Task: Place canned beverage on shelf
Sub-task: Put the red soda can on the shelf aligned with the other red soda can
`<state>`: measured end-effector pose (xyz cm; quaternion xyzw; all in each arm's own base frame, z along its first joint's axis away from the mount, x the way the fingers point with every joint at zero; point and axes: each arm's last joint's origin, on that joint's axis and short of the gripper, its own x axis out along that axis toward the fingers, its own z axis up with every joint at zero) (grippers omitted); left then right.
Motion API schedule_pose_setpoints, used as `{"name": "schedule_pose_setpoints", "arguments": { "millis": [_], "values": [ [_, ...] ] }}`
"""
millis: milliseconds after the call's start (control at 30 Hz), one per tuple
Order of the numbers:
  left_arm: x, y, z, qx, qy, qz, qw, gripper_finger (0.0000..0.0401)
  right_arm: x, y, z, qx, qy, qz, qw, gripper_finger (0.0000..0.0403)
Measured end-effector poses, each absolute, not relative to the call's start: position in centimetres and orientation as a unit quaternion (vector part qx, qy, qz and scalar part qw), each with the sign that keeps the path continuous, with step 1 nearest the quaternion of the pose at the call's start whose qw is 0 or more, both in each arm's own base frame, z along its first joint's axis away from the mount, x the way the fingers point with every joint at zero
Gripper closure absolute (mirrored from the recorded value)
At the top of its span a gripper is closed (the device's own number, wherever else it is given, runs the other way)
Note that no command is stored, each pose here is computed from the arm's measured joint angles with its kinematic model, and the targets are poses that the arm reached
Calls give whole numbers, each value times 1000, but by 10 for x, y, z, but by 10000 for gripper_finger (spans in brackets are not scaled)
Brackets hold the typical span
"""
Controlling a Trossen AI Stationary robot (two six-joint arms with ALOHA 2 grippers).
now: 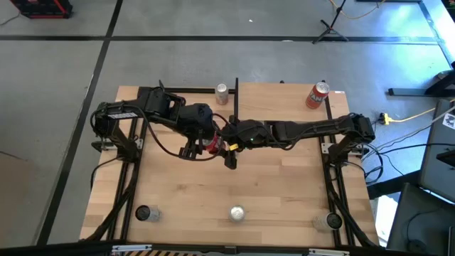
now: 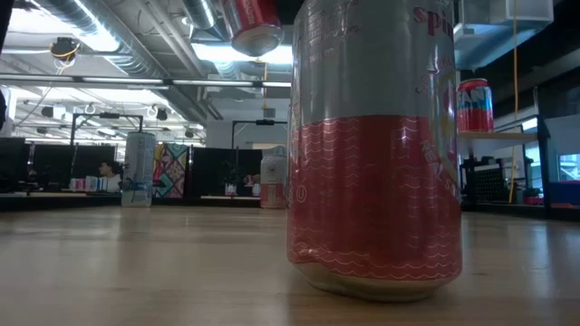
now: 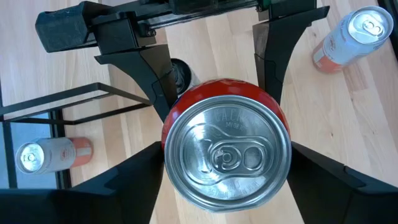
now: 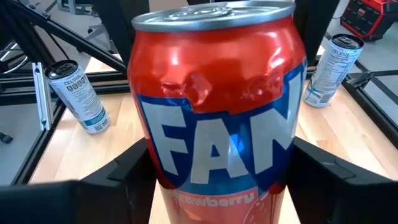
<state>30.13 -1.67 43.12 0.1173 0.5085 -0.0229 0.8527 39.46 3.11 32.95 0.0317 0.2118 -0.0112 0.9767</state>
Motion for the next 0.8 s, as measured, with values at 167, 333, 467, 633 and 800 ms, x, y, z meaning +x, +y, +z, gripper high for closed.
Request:
{"name": "schedule_pose_setpoints", "arguments": {
  "millis": [167,333,467,633,800],
  "values": [
    [299,-16,435,104,502,-3,859,87,383,29,340,31,214,-28,976,139],
    [287,-14,441,84,499,27,862,83,360,25,354,28,239,-82,967,139],
    [274,-12,450,70,487,61,868,83,339,27,359,13,275,-144,950,139],
    [257,-9,464,43,457,84,884,82,305,32,370,-5,292,-225,930,139],
    [240,-6,474,26,435,97,895,82,274,33,362,10,301,-279,912,139]
  ]
}}
